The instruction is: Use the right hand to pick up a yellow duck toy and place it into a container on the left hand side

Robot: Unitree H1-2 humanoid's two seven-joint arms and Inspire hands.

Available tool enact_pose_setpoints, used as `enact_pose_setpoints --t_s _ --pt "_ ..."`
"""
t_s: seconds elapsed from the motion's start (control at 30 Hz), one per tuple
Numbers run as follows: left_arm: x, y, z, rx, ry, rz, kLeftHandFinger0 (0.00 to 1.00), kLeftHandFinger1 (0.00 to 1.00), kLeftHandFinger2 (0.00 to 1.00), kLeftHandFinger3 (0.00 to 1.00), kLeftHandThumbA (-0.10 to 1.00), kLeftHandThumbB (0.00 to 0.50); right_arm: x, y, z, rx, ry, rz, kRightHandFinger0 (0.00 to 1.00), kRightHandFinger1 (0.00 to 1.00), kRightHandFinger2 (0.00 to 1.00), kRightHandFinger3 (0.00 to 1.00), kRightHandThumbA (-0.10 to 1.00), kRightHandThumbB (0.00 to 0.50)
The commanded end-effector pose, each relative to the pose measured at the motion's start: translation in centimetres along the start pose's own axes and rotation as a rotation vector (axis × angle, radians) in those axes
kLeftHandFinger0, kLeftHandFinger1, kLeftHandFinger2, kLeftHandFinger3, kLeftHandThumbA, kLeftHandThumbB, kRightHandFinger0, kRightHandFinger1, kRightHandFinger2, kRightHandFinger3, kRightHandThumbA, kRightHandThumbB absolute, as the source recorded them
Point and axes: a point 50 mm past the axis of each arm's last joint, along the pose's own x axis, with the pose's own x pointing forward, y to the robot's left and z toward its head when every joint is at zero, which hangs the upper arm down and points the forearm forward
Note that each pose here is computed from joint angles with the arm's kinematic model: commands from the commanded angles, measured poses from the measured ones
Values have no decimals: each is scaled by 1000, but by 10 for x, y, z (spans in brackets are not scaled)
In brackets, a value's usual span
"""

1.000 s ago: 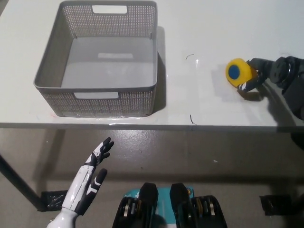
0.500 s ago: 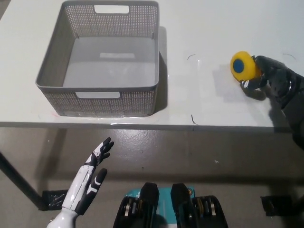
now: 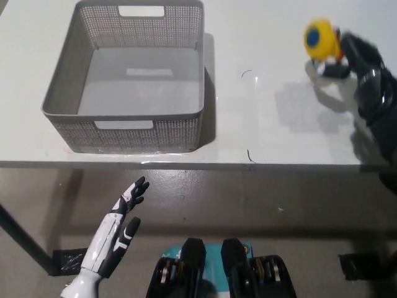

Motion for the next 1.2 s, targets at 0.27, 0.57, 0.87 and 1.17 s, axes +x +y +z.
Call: enact_pose_setpoints --t_s 0.27,0.57,0.87,1.17 --pt "-2 8 10 25 -30 11 1000 1000 1000 1000 1000 216 13 -65 146 94 -346 -206 0 477 776 893 -100 159" --pt "-4 7 8 26 -27 3 1000 1000 1000 1000 1000 208 0 -45 226 92 -459 -175 17 487 800 950 -100 145" --pt "-1 4 9 22 -27 -17 1000 1000 1000 1000 1000 215 -10 -3 281 102 -529 -89 0 418 787 873 -100 184" --pt "4 4 10 32 -37 -34 1000 1000 1000 1000 1000 204 -10 9 290 51 -531 -54 57 501 857 859 -100 183"
